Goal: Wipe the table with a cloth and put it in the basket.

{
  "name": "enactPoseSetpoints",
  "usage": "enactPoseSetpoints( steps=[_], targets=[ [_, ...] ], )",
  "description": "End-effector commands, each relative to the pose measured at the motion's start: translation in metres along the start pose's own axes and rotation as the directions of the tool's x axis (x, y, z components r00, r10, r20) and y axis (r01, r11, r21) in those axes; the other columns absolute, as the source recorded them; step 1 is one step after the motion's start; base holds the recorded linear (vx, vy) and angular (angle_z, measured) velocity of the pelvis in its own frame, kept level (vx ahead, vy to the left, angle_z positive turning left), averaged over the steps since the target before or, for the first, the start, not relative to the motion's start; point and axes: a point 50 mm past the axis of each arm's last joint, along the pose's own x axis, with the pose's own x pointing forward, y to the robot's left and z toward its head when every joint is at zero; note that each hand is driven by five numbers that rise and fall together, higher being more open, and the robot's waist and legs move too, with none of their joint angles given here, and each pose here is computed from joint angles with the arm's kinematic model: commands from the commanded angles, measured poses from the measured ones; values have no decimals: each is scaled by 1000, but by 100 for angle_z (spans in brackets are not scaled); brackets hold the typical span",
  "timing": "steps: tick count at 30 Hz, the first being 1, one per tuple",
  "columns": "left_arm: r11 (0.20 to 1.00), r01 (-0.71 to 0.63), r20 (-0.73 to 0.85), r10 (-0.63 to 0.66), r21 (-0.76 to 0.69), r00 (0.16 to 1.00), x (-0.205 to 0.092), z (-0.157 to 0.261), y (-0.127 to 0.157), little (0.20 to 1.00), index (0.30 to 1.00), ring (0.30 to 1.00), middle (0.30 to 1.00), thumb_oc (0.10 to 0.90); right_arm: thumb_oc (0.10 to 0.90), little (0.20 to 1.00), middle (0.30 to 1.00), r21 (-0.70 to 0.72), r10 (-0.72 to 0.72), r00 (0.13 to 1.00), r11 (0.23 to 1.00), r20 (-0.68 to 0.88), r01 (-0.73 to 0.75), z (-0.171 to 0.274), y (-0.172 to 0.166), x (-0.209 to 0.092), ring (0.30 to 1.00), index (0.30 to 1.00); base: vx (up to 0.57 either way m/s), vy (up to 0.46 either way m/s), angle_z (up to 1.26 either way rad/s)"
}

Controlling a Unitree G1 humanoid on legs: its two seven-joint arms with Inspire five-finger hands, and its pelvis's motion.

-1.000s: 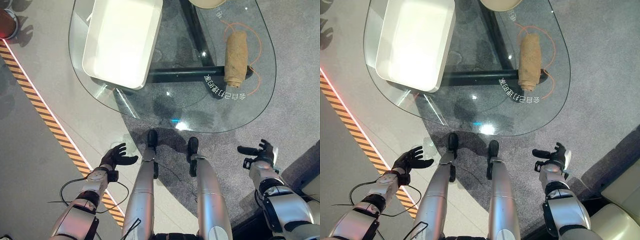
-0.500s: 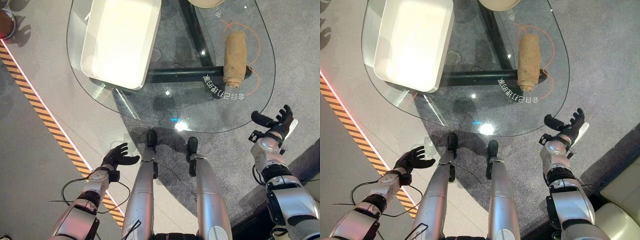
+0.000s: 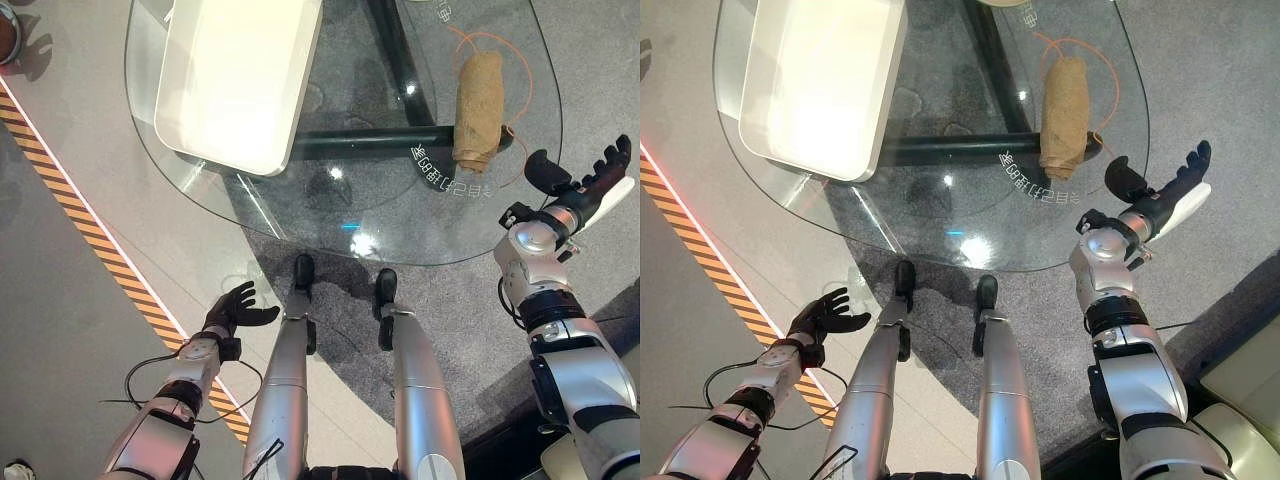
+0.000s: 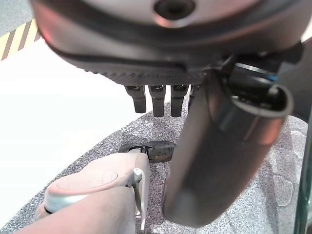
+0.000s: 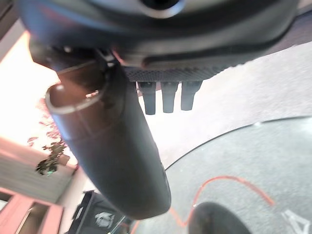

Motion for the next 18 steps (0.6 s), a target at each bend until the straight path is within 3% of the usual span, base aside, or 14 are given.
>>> enactPoseSetpoints(
  steps=[1,18],
  targets=[
    [999,-29,-26,28,-42,999,-5,-17,-3,900,900,900,900,800,800,900,900,41,-46,972,998,229,38,47,-8,12,900,900,0,0,0],
    [999,2,-34,-4,-45,999,-7,-27,-20,900,900,900,900,800,800,900,900,-66,189,956,982,226,-179,52,35,-18,900,900,0,0,0]
  ],
)
